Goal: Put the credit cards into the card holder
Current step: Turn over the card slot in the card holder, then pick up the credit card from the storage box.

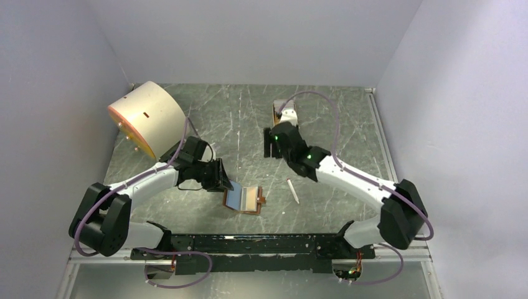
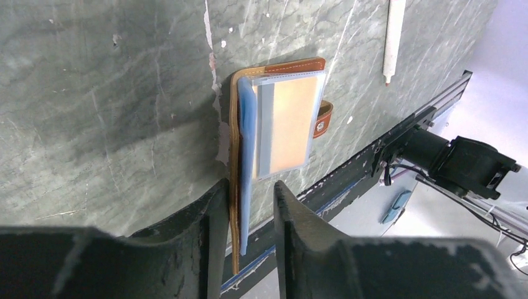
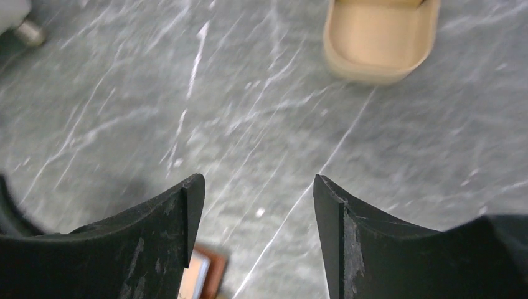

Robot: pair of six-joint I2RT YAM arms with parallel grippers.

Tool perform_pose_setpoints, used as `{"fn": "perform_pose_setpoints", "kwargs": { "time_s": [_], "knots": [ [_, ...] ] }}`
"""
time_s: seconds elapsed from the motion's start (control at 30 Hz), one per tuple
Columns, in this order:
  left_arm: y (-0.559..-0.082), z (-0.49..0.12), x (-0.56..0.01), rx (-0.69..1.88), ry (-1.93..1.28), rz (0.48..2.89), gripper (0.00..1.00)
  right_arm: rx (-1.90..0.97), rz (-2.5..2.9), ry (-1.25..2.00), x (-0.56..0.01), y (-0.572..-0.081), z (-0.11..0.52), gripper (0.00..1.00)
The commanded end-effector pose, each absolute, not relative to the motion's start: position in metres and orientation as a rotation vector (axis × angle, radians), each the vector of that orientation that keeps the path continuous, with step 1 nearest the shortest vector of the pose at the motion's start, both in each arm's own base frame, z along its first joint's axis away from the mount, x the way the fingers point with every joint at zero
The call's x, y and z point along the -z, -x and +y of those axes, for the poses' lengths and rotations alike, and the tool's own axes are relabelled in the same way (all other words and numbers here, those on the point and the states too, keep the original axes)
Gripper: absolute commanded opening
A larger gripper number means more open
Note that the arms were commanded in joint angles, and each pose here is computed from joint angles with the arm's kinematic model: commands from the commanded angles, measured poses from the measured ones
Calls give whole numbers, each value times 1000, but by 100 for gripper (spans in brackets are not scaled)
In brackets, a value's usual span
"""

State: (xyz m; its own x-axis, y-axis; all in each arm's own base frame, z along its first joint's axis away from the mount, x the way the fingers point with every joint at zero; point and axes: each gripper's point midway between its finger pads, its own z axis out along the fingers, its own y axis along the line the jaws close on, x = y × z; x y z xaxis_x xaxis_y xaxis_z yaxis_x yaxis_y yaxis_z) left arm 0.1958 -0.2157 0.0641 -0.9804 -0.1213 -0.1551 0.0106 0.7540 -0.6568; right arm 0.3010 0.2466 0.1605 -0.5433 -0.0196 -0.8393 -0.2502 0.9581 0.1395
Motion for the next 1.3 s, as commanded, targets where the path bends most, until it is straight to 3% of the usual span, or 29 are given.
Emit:
{"fn": "perform_pose_setpoints", "kwargs": {
  "time_s": [0.0, 0.3, 0.6, 0.87, 1.27],
  "knots": [
    [-200, -216, -72, 1041, 17, 2729, 38, -162, 2112, 249, -174, -348, 217, 68],
    [-202, -216, -65, 1022, -2, 2749, 35, -140, 2021, 394, -188, -435, 162, 68],
    [-199, -223, -67, 1097, -10, 2737, 9, -212, 2025, 747, -148, -493, 163, 64],
    [-192, -225, -72, 1158, -25, 2711, 9, -63, 1698, 1229, -130, -507, 176, 66],
    [-185, -230, -77, 1237, -67, 2697, 9, 25, 1517, 1392, -99, -537, 188, 66]
  ]
}}
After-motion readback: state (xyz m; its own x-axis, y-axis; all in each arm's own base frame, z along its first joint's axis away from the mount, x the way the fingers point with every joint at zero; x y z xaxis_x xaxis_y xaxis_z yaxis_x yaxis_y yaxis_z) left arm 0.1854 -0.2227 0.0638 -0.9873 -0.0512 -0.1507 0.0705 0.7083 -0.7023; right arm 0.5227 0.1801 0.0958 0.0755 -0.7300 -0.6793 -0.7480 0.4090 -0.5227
